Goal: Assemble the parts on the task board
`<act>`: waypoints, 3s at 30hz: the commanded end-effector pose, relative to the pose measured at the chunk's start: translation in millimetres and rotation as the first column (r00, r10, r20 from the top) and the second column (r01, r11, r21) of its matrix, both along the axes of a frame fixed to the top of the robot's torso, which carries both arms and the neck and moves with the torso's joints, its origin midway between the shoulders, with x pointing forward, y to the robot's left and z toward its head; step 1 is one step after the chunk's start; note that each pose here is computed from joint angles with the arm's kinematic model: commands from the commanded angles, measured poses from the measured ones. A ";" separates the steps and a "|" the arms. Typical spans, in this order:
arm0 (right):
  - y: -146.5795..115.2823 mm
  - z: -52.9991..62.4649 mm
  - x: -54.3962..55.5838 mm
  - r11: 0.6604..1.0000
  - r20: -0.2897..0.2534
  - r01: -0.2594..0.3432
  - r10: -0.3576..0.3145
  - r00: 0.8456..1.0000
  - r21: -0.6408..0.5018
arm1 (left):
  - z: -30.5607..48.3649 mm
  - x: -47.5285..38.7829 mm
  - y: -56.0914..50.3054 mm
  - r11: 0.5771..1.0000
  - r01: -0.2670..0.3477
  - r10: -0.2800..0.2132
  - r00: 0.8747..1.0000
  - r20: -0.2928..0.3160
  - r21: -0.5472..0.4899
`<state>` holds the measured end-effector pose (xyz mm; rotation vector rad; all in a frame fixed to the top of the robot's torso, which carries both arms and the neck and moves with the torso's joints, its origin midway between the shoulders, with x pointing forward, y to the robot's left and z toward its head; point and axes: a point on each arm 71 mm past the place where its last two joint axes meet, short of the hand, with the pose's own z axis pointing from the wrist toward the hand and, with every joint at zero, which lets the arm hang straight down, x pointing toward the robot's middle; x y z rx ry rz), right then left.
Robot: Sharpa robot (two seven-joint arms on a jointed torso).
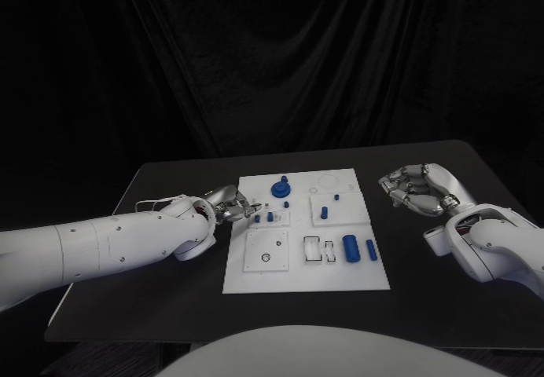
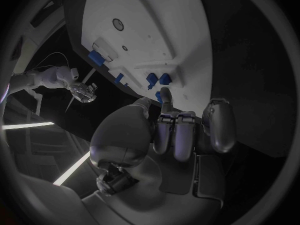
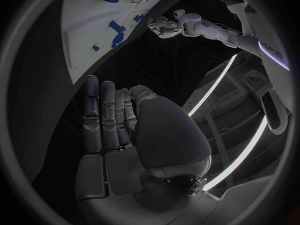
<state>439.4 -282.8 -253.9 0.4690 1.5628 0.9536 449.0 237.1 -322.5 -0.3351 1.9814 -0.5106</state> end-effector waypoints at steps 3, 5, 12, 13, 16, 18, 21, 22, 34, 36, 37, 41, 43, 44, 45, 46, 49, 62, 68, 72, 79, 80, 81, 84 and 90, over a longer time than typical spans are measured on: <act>0.6 -1.9 -0.1 1.000 -0.013 0.001 -0.001 1.000 -0.005 | 1.4 -3.2 -4.2 0.998 0.018 -0.014 0.997 -0.075 0.057; 0.8 -2.0 0.1 1.000 -0.013 0.001 -0.001 1.000 -0.005 | 1.3 -4.0 -5.2 0.998 0.019 -0.013 0.995 -0.094 0.067; 0.9 -2.0 0.1 1.000 -0.013 0.001 -0.001 1.000 -0.005 | -0.1 -4.2 -7.1 0.996 0.018 -0.006 0.992 -0.129 0.090; 0.8 -2.0 0.1 1.000 -0.013 0.001 -0.001 1.000 -0.005 | -0.4 -4.0 -7.5 0.996 0.017 -0.005 0.991 -0.132 0.093; 0.8 -1.9 -0.1 1.000 -0.013 0.001 -0.002 1.000 -0.005 | -1.3 -2.9 -8.6 0.995 0.018 -0.004 0.990 -0.138 0.098; 0.9 -1.8 -0.2 1.000 -0.013 0.001 -0.001 1.000 -0.005 | -1.8 -1.9 -9.5 0.995 0.019 -0.005 0.990 -0.140 0.100; 0.9 -1.8 -0.4 1.000 -0.013 0.001 -0.001 1.000 -0.005 | -2.4 -0.8 -11.0 0.995 0.020 -0.006 0.990 -0.140 0.101; 0.9 -1.7 -0.4 1.000 -0.013 0.001 -0.001 1.000 -0.005 | -2.5 -0.4 -11.5 0.995 0.021 -0.007 0.990 -0.140 0.101; 0.4 -1.5 -1.3 1.000 -0.014 0.002 -0.002 1.000 -0.004 | -3.4 3.4 -18.7 0.995 0.031 -0.019 0.992 -0.127 0.094; 0.3 -1.5 -1.5 1.000 -0.015 0.002 -0.002 1.000 -0.004 | -3.8 4.4 -19.7 0.995 0.031 -0.019 0.992 -0.126 0.094; 0.3 -1.5 -1.5 1.000 -0.016 0.002 -0.002 1.000 -0.004 | -4.0 4.8 -20.0 0.995 0.031 -0.019 0.992 -0.126 0.095; 0.5 -1.5 -1.7 1.000 -0.017 0.001 -0.001 1.000 -0.003 | -4.6 6.3 -21.0 0.995 0.029 -0.017 0.992 -0.124 0.097; 0.6 -1.5 -1.7 1.000 -0.017 0.001 -0.001 1.000 -0.003 | -5.0 7.4 -21.1 0.995 0.026 -0.013 0.992 -0.122 0.101; 0.7 -1.5 -1.7 1.000 -0.018 0.001 -0.001 1.000 -0.003 | -5.2 8.0 -21.0 0.994 0.025 -0.012 0.993 -0.122 0.105; 0.7 -1.5 -1.7 1.000 -0.018 0.000 -0.001 1.000 -0.003 | -5.4 8.5 -20.8 0.994 0.025 -0.012 0.993 -0.121 0.108; 0.7 -1.5 -1.8 1.000 -0.018 0.000 0.000 1.000 -0.003 | -5.6 9.0 -20.6 0.993 0.024 -0.011 0.993 -0.121 0.112; 0.8 -1.6 -1.8 1.000 -0.020 0.000 0.000 1.000 -0.003 | -6.7 10.4 -19.7 0.992 0.023 -0.008 0.992 -0.124 0.125; 0.9 -1.8 -2.0 1.000 -0.024 -0.001 0.001 1.000 -0.003 | -9.2 11.9 -22.1 0.990 0.039 -0.019 0.990 -0.141 0.138; 1.2 -2.0 -2.0 1.000 -0.025 -0.002 0.002 1.000 -0.003 | -9.0 10.6 -26.3 0.990 0.058 -0.039 0.989 -0.144 0.129; 1.4 -2.1 -1.9 1.000 -0.027 -0.002 0.002 1.000 -0.003 | -8.9 9.7 -29.3 0.990 0.070 -0.052 0.988 -0.146 0.124; 1.8 -2.3 -1.8 1.000 -0.029 -0.003 0.003 1.000 -0.003 | -9.1 9.9 -31.6 0.989 0.081 -0.063 0.987 -0.148 0.120; 1.9 -2.3 -1.8 1.000 -0.029 -0.003 0.003 1.000 -0.003 | -9.2 9.9 -31.8 0.989 0.082 -0.063 0.987 -0.148 0.120; 1.9 -2.4 -1.7 1.000 -0.029 -0.003 0.003 1.000 -0.003 | -9.3 10.0 -32.0 0.989 0.082 -0.064 0.987 -0.149 0.120; 2.1 -2.5 -1.6 1.000 -0.030 -0.003 0.003 1.000 -0.003 | -9.3 10.3 -31.8 0.989 0.081 -0.063 0.987 -0.148 0.120; 2.4 -2.7 -1.4 1.000 -0.031 -0.004 0.003 1.000 -0.003 | -8.8 11.4 -30.4 0.991 0.065 -0.048 0.990 -0.135 0.121</act>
